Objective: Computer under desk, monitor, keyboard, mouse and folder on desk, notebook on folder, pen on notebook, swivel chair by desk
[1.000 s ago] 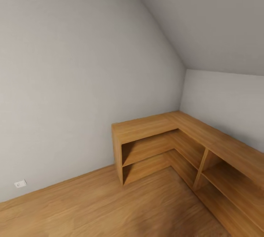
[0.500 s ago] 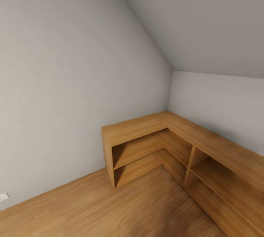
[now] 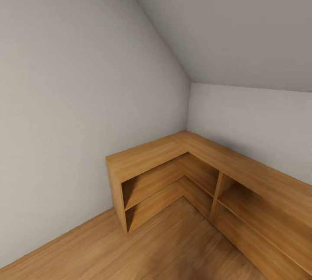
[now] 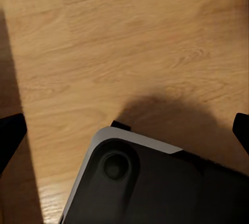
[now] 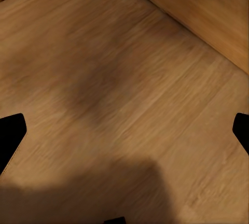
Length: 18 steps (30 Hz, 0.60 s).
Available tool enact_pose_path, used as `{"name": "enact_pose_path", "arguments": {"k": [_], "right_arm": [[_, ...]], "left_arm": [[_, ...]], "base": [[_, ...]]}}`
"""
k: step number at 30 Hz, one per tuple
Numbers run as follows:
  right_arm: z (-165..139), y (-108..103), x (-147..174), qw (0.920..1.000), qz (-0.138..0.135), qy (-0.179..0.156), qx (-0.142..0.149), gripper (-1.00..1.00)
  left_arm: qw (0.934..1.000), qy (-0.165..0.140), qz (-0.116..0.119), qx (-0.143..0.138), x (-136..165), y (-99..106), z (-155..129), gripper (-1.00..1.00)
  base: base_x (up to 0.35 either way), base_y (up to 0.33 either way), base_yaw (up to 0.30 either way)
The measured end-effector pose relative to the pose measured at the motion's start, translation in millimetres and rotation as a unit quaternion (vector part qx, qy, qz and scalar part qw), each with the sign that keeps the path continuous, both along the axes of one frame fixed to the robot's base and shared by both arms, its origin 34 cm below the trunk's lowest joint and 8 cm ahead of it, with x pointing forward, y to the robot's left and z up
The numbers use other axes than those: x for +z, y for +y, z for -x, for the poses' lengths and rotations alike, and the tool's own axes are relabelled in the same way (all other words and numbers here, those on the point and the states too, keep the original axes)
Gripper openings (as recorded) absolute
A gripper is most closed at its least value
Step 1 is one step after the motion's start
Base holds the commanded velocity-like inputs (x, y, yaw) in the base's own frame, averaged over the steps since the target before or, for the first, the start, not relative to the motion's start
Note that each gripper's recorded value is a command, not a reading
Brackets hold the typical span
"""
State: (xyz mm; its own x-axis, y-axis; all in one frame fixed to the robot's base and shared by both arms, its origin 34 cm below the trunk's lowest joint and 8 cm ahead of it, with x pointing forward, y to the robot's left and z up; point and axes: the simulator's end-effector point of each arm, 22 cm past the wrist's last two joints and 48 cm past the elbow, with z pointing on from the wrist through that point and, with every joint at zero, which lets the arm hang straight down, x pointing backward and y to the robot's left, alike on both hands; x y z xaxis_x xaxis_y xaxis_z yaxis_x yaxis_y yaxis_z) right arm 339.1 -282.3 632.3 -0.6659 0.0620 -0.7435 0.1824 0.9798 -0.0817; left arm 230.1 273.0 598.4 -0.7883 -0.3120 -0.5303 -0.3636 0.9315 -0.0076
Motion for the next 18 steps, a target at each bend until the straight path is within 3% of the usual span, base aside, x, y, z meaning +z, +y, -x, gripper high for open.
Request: {"name": "enact_pose_path", "arguments": {"k": [9,18], "right_arm": [[4.1,1.5,-2.7,1.0000,-0.001,0.006,-0.001,1.00],[7.7,1.9,-5.4,0.9999,-0.002,0.013,0.000,1.00]], "left_arm": [[1.0000,0.005,0.001,0.000,-0.9,-1.0,3.4,1.00],[0.9999,0.011,0.001,0.000,-2.1,-1.0,7.4,1.00]], "base": [[0.279,0.057,-0.182],[0.060,0.003,-0.188]]}}
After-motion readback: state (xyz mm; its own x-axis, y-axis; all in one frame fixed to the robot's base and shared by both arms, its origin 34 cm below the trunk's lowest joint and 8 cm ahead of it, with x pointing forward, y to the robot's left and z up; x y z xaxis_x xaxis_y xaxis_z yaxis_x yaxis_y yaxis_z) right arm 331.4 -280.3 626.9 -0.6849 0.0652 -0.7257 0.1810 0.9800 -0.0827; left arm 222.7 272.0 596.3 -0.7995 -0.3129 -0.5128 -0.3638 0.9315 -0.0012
